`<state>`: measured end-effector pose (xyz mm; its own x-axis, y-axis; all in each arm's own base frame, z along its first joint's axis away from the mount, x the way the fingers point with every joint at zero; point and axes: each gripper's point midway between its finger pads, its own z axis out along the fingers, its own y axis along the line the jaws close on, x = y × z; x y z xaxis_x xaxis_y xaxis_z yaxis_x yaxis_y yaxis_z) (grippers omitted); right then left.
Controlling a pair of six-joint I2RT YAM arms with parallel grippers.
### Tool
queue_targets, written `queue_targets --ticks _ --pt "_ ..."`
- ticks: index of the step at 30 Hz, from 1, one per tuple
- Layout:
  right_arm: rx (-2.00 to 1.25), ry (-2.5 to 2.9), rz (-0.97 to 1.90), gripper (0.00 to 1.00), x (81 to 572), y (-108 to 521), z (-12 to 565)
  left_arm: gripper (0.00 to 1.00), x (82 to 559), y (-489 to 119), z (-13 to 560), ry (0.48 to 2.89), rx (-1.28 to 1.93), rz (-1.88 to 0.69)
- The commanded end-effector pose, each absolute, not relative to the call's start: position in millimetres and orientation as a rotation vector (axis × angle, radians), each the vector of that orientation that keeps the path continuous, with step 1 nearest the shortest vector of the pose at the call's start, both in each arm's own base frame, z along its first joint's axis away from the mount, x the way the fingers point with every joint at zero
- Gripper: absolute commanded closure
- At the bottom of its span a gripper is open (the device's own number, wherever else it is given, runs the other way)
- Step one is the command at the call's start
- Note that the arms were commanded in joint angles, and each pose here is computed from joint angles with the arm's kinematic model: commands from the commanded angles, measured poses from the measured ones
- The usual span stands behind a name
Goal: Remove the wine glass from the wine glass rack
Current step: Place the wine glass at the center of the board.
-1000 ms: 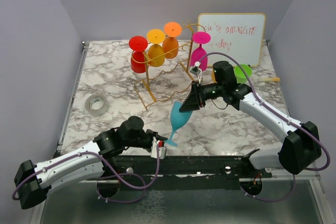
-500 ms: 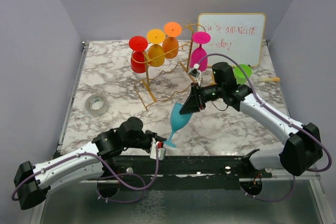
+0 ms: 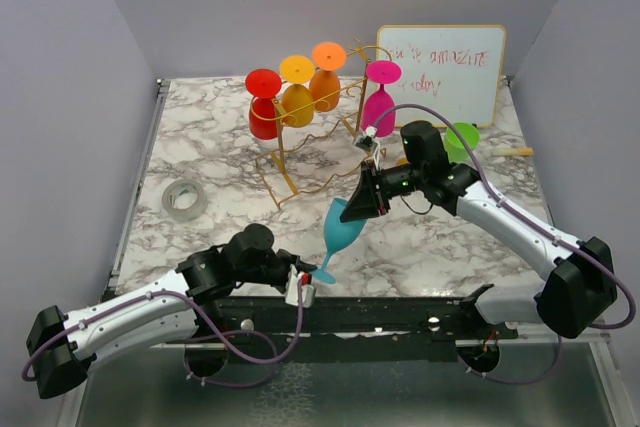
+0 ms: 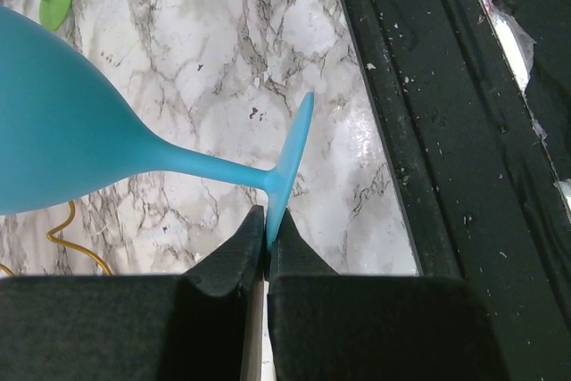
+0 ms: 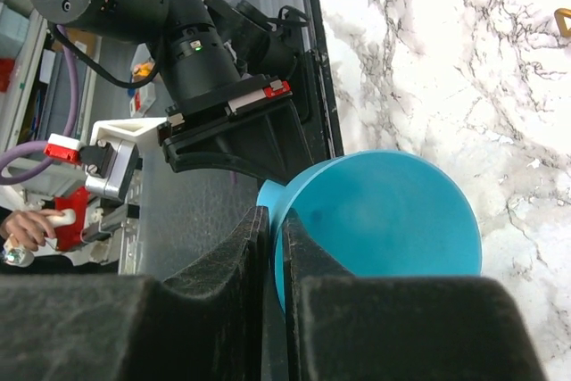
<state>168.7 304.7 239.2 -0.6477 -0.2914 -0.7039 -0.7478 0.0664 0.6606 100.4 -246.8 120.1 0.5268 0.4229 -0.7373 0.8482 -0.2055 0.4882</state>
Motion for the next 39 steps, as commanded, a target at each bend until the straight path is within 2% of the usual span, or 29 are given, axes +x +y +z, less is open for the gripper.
queue_targets --ticks 1,4,8,11,21,29,36,39 --pt "-1.13 1.881 1.689 0.87 139.6 303.3 260.8 1.0 113.6 -246.3 127.5 1.09 1.761 -0.515" --pt "-1.129 1.867 1.672 0.92 140.1 302.7 263.7 0.99 114.1 -246.0 126.4 1.087 1.766 -0.509" --pt "-1.133 1.873 1.673 0.99 138.9 301.8 262.7 0.92 115.0 -245.0 126.3 1.088 1.764 -0.5" --pt "-1.131 1.87 1.664 1.0 138.7 301.1 262.5 0.87 115.2 -244.7 129.1 1.079 1.754 -0.497" --pt "-1.041 1.813 1.549 0.99 154.7 302.8 280.4 0.77 113.5 -246.2 139.7 1.055 1.724 -0.511" --pt "-1.021 1.854 1.543 0.99 158.4 304.1 274.1 0.73 113.3 -247.1 145.1 1.065 1.702 -0.525" --pt "-1.008 1.884 1.519 1.0 162.0 303.8 269.9 0.63 113.0 -247.1 147.8 1.063 1.692 -0.529" --pt "-0.993 1.901 1.5 1.0 165.5 304.1 267.3 0.55 113.3 -247.0 147.5 1.073 1.688 -0.53"
